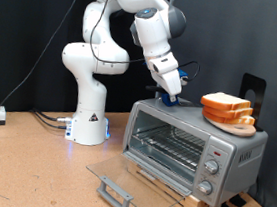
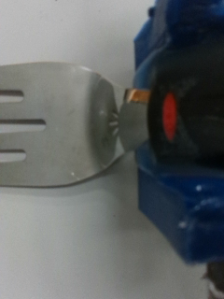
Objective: Make a piece of toast with the oven
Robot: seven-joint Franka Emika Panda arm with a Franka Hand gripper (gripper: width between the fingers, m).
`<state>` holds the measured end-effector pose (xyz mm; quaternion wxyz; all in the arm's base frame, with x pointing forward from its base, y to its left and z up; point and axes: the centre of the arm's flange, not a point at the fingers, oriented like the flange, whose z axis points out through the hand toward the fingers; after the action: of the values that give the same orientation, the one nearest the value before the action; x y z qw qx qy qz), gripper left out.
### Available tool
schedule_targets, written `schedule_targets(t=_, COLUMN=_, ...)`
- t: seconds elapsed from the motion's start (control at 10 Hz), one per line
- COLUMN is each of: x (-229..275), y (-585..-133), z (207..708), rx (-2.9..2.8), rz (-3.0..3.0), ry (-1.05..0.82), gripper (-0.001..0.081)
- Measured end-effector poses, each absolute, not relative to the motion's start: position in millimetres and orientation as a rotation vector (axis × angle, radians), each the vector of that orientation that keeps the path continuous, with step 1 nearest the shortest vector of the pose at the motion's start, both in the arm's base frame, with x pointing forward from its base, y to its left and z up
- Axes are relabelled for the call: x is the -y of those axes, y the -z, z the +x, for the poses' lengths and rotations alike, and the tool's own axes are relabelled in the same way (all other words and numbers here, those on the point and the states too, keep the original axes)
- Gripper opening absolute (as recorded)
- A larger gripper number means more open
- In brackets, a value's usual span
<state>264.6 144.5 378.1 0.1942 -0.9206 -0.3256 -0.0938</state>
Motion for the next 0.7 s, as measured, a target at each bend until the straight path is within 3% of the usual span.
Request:
schedule_targets(t=0.2, x=-146.2, y=-377.0, z=264.1, rx=0.921, rz=-2.586, ry=0.26, gripper=0.0492)
schedule_targets(t=0.3, x=-146.7, y=-376.7, z=263.9, rx=0.924, rz=-2.587, ry=0.26, gripper=0.0602)
schedule_targets(t=0.4, x=-147.5, y=-376.3, z=263.6, rx=0.926, rz=-2.588, ry=0.258, gripper=0.0602)
schedule_targets(t=0.5, x=-148.4, y=-375.7, z=263.3, rx=0.929, rz=-2.589, ry=0.258, gripper=0.0755)
schedule_targets(t=0.7, x=-150.5, y=-374.9, z=262.9, rx=0.931, rz=-2.588, ry=0.26, gripper=0.0797)
